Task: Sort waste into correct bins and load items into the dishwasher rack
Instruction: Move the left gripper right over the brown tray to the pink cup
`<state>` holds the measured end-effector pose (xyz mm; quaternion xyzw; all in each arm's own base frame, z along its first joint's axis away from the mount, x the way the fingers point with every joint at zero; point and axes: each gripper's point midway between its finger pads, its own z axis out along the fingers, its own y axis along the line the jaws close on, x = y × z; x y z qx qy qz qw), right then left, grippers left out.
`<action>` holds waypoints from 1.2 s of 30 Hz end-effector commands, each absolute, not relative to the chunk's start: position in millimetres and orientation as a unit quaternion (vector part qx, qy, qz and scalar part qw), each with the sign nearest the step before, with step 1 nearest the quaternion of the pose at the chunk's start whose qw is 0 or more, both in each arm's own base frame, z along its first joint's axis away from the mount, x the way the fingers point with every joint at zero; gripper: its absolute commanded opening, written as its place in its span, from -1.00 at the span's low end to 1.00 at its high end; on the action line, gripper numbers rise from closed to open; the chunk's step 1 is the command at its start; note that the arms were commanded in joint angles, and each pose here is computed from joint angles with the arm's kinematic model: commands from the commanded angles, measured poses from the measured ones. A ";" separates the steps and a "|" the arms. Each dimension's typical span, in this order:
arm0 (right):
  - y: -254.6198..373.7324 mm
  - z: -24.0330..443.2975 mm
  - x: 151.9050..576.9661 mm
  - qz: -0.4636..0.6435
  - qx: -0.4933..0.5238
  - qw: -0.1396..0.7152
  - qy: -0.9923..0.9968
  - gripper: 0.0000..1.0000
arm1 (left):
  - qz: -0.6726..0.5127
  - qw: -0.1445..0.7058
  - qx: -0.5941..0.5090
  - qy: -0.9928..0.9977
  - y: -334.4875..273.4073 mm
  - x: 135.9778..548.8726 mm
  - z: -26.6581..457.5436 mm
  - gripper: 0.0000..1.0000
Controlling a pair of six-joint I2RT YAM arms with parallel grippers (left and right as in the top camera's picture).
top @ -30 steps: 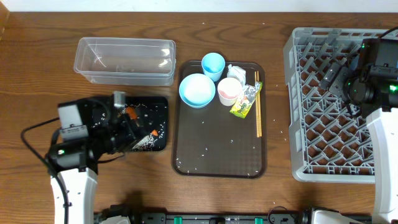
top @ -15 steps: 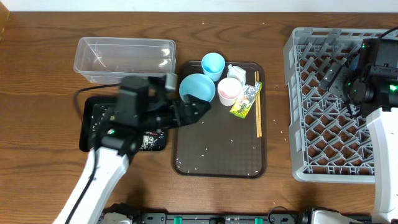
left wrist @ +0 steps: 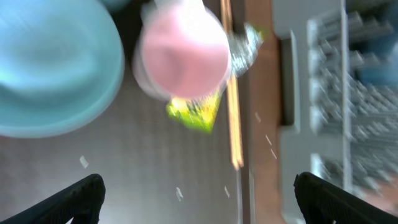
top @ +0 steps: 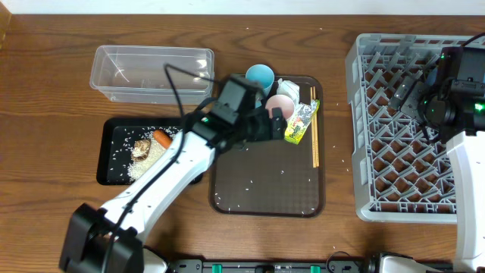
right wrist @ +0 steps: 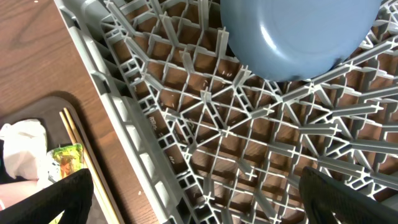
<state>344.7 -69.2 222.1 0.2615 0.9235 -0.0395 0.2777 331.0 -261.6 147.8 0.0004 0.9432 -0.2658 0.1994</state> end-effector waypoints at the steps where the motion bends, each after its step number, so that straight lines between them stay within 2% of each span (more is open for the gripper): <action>1: -72.5 222.2 345.6 -0.042 0.270 0.278 0.921 0.98 | -0.180 0.271 -0.016 0.945 -248.1 363.8 145.2 0.96; 11: -72.5 222.2 345.6 -0.042 0.270 0.278 0.921 0.98 | -0.165 0.285 -0.031 0.944 -255.8 389.5 112.7 0.98; 12: -72.5 222.2 345.6 -0.042 0.269 0.278 0.921 0.98 | -0.159 0.287 -0.033 0.944 -254.1 391.2 111.3 0.94; 15: -72.5 222.2 345.6 -0.042 0.270 0.278 0.921 0.99 | -0.132 0.300 -0.043 0.944 -244.9 396.5 106.9 0.52; 20: -72.4 222.1 345.7 -0.042 0.269 0.278 0.921 0.99 | -0.134 0.295 -0.069 0.943 -244.5 397.4 102.6 0.34; 33: -72.5 222.2 345.6 -0.042 0.269 0.278 0.921 0.99 | -0.154 0.292 -0.076 0.941 -266.4 390.0 99.0 0.33; 36: -72.3 222.1 345.7 -0.042 0.269 0.278 0.921 0.98 | -0.145 0.289 -0.102 0.941 -262.6 392.2 89.3 0.25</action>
